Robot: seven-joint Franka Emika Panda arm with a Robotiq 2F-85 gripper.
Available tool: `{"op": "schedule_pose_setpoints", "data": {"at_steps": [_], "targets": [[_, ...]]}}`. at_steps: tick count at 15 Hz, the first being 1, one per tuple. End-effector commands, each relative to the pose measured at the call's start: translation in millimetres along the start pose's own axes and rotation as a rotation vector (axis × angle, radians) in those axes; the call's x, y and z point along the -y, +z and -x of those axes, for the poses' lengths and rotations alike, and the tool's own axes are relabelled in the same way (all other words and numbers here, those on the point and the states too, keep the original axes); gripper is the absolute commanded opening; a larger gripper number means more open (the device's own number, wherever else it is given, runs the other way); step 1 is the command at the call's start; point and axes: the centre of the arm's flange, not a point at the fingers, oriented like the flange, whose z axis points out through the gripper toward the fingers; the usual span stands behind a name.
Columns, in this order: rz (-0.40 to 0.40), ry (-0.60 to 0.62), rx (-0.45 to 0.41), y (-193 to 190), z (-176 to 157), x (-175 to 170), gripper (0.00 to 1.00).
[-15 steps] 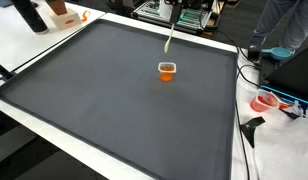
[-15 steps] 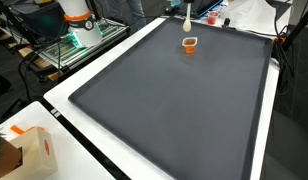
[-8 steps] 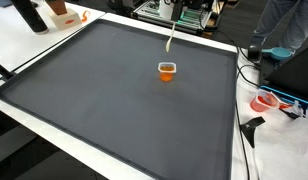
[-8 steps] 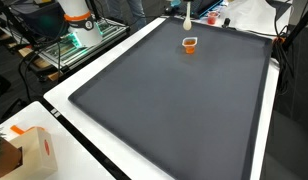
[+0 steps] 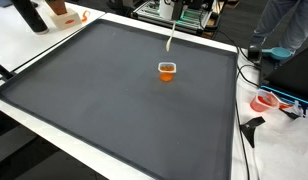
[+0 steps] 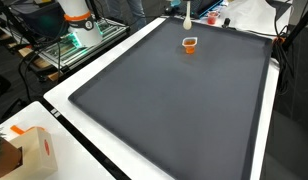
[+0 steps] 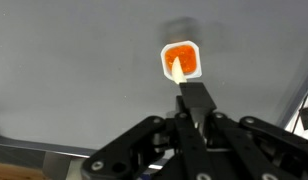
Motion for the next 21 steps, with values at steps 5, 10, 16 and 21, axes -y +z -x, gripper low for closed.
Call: {"op": "schedule_pose_setpoints", "data": {"at_steps": [5, 10, 16, 21], "targets": [[-0.075, -0.003, -0.021, 9.9, -2.2, -8.5, 0.03], [-0.167, 0.012, -0.033, 24.9, -1.0, -26.2, 0.03], [-0.256, 0.053, -0.041, 42.9, 7.9, -50.5, 0.03], [-0.302, 0.091, -0.059, 61.0, 15.8, -68.1, 0.03]]}}
